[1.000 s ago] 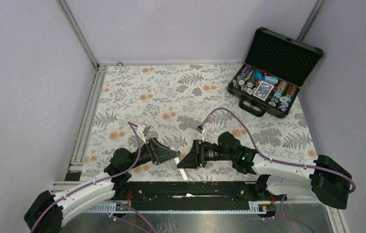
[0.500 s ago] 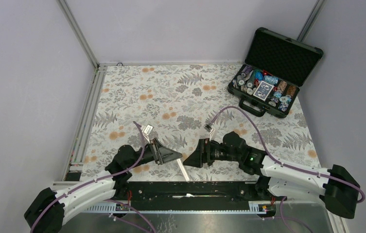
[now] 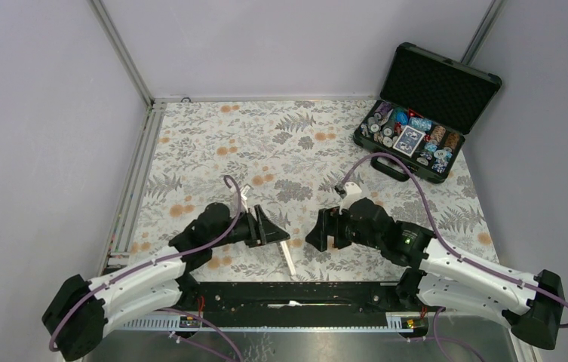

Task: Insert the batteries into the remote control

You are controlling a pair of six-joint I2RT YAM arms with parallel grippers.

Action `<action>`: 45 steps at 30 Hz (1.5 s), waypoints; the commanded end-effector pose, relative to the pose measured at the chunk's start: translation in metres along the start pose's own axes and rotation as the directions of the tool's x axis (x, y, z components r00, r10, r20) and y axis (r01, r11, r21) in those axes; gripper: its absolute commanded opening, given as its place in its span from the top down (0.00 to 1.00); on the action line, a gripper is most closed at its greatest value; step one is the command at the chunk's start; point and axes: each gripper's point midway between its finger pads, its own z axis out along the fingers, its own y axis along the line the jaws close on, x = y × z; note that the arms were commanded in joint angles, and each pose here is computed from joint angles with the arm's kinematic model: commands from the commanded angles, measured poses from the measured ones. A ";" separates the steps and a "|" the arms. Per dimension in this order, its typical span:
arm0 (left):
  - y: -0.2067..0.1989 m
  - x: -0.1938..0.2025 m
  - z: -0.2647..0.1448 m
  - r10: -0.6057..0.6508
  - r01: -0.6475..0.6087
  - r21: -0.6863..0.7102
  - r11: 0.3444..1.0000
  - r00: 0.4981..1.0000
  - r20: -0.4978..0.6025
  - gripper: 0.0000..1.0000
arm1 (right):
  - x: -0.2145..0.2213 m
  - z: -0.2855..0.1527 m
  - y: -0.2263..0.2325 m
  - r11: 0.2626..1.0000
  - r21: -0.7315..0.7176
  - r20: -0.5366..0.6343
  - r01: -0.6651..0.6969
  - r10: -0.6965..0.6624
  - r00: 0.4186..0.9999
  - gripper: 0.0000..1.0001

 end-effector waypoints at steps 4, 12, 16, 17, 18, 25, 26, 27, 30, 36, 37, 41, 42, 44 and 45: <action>0.015 -0.026 0.017 0.055 -0.056 -0.216 0.975 0.998 -0.011 1.00 | -0.010 -0.012 -0.052 0.958 0.279 0.038 0.064 -0.078 0.996 0.14; 0.037 -0.042 0.046 0.035 -0.057 -0.375 0.925 0.997 -0.065 1.00 | -0.009 -0.006 -0.066 0.933 0.353 0.025 0.075 -0.089 0.996 0.13; 0.047 -0.055 0.061 0.053 -0.083 -0.459 0.885 0.995 -0.080 1.00 | -0.007 -0.003 -0.079 0.910 0.406 0.018 0.086 -0.102 0.995 0.13; 0.051 -0.057 0.064 0.053 -0.086 -0.480 0.873 0.995 -0.082 1.00 | -0.007 -0.003 -0.081 0.905 0.416 0.018 0.088 -0.105 0.994 0.12; 0.053 -0.059 0.067 0.053 -0.087 -0.495 0.865 0.995 -0.083 1.00 | -0.007 -0.002 -0.083 0.902 0.423 0.019 0.089 -0.107 0.994 0.12; 0.073 -0.060 0.094 0.034 -0.099 -0.592 0.800 0.992 -0.120 1.00 | -0.002 0.004 -0.090 0.894 0.440 0.014 0.092 -0.109 0.994 0.12; 0.075 -0.059 0.098 0.027 -0.096 -0.595 0.798 0.992 -0.124 1.00 | -0.001 0.005 -0.090 0.893 0.442 0.012 0.092 -0.108 0.994 0.12; 0.077 -0.058 0.102 0.019 -0.091 -0.601 0.794 0.992 -0.126 0.99 | -0.001 0.006 -0.092 0.890 0.446 0.010 0.092 -0.108 0.994 0.12; 0.084 -0.056 0.111 -0.001 -0.079 -0.619 0.781 0.992 -0.128 0.89 | 0.003 0.007 -0.095 0.886 0.455 -0.001 0.092 -0.102 0.995 0.11; 0.094 -0.054 0.120 -0.019 -0.063 -0.645 0.761 0.993 -0.119 0.77 | 0.011 0.009 -0.098 0.889 0.450 -0.012 0.085 -0.089 0.996 0.11; 0.095 -0.054 0.121 -0.021 -0.061 -0.648 0.760 0.993 -0.119 0.74 | 0.011 0.009 -0.098 0.888 0.452 -0.013 0.085 -0.089 0.996 0.11; 0.095 -0.054 0.126 -0.022 -0.063 -0.645 0.762 0.992 -0.123 0.56 | 0.013 0.009 -0.102 0.880 0.465 -0.019 0.092 -0.094 0.995 0.10; 0.096 -0.053 0.126 -0.022 -0.064 -0.645 0.761 0.992 -0.124 0.53 | 0.013 0.009 -0.103 0.879 0.467 -0.018 0.092 -0.094 0.995 0.10; 0.096 -0.051 0.128 -0.021 -0.066 -0.643 0.763 0.992 -0.127 0.46 | 0.014 0.008 -0.104 0.878 0.470 -0.022 0.096 -0.097 0.995 0.09; 0.096 -0.050 0.128 -0.024 -0.066 -0.643 0.763 0.991 -0.129 0.42 | 0.014 0.009 -0.104 0.877 0.471 -0.022 0.097 -0.098 0.995 0.08</action>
